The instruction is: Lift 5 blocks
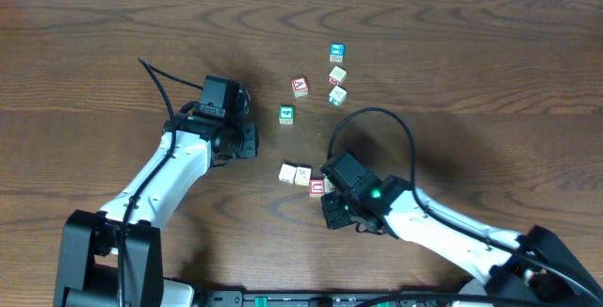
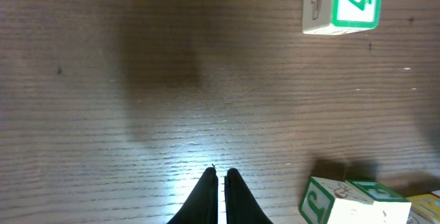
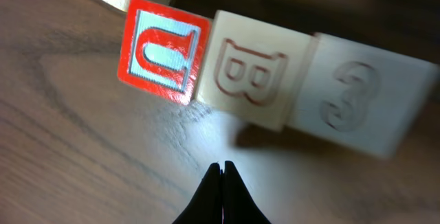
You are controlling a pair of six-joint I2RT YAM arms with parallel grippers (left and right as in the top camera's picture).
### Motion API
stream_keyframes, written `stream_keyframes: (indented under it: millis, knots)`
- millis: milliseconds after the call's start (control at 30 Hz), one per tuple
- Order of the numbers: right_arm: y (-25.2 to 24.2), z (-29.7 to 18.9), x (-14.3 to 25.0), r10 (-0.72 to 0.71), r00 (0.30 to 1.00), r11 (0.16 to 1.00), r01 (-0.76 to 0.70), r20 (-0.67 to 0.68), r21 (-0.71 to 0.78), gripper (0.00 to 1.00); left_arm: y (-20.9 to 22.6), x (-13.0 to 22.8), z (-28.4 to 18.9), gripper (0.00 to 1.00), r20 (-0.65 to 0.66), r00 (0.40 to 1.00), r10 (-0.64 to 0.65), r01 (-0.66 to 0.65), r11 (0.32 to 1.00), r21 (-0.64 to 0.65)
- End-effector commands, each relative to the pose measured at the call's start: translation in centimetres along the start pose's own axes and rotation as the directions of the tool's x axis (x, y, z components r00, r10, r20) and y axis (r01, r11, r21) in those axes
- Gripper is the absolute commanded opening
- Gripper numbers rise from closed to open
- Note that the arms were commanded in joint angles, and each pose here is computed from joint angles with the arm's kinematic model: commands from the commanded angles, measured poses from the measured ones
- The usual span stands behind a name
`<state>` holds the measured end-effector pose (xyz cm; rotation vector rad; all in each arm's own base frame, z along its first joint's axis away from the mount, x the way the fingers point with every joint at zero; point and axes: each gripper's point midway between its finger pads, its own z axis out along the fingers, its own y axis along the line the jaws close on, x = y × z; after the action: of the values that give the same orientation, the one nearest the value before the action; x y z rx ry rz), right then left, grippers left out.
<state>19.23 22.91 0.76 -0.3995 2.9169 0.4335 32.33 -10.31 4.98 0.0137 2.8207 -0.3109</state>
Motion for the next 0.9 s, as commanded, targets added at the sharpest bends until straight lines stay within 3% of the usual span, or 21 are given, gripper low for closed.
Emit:
stream_keyframes:
  millis: [0, 867]
  knots:
    - [-0.1, 1.3, 0.7, 0.007, 0.999, 1.0, -0.007, -0.031, 0.009, 0.01, 0.7, -0.4, -0.1, 0.07, 0.015, 1.0, -0.01, 0.01, 0.999, -0.045]
    - [0.3, 2.6, -2.0, -0.049, 0.996, 0.999, 0.049, 0.075, 0.005, 0.01, 0.7, -0.4, -0.1, 0.07, 0.015, 1.0, -0.009, 0.01, 0.999, -0.047]
